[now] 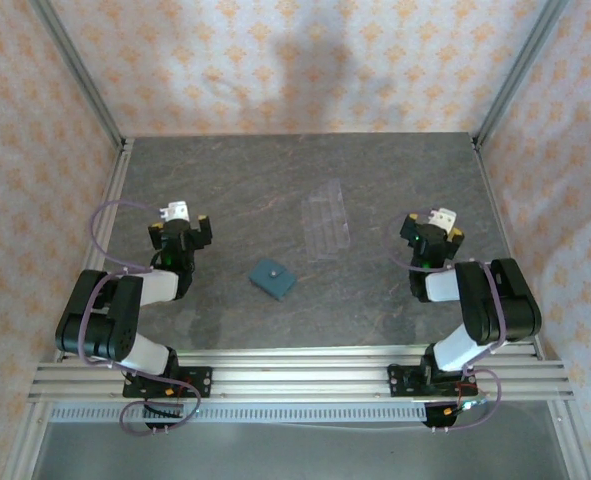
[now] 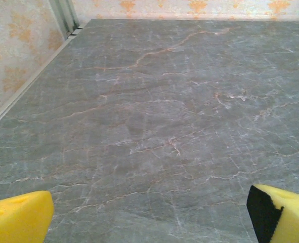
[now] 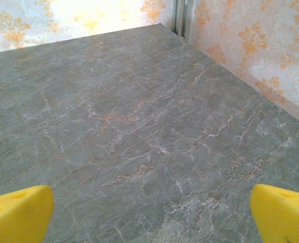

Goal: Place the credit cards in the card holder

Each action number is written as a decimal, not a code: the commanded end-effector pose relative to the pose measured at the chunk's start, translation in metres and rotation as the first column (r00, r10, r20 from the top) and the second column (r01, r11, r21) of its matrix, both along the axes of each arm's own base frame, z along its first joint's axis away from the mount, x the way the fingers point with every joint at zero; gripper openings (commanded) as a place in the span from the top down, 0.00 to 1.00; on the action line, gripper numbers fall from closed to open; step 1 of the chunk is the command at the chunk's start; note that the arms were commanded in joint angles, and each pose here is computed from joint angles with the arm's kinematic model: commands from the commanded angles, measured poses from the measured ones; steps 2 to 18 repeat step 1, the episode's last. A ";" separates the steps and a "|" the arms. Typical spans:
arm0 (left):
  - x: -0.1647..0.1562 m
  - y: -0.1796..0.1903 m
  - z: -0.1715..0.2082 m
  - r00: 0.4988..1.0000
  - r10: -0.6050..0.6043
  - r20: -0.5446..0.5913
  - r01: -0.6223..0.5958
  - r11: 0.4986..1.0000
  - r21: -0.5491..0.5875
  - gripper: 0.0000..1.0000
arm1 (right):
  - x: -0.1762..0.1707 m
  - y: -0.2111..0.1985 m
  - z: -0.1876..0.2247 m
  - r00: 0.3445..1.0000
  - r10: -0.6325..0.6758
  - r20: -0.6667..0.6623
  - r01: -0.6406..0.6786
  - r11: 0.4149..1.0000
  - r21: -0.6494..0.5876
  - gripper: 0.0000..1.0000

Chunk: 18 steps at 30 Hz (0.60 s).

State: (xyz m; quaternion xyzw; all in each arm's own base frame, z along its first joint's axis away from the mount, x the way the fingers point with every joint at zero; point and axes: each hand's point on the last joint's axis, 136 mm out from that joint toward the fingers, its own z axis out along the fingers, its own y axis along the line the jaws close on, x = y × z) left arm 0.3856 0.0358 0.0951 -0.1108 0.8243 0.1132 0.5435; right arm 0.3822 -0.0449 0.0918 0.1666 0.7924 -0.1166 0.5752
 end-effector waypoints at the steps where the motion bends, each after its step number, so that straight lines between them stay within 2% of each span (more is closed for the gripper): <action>1: 0.004 -0.002 0.001 1.000 -0.028 0.007 0.028 1.000 0.008 0.00 | 0.000 0.006 0.007 0.999 0.020 0.030 -0.020 1.000 -0.007 0.01; 18: 0.004 -0.002 0.001 1.000 -0.028 0.007 0.028 1.000 0.008 0.00 | 0.000 0.006 0.007 0.999 0.020 0.030 -0.020 1.000 -0.007 0.01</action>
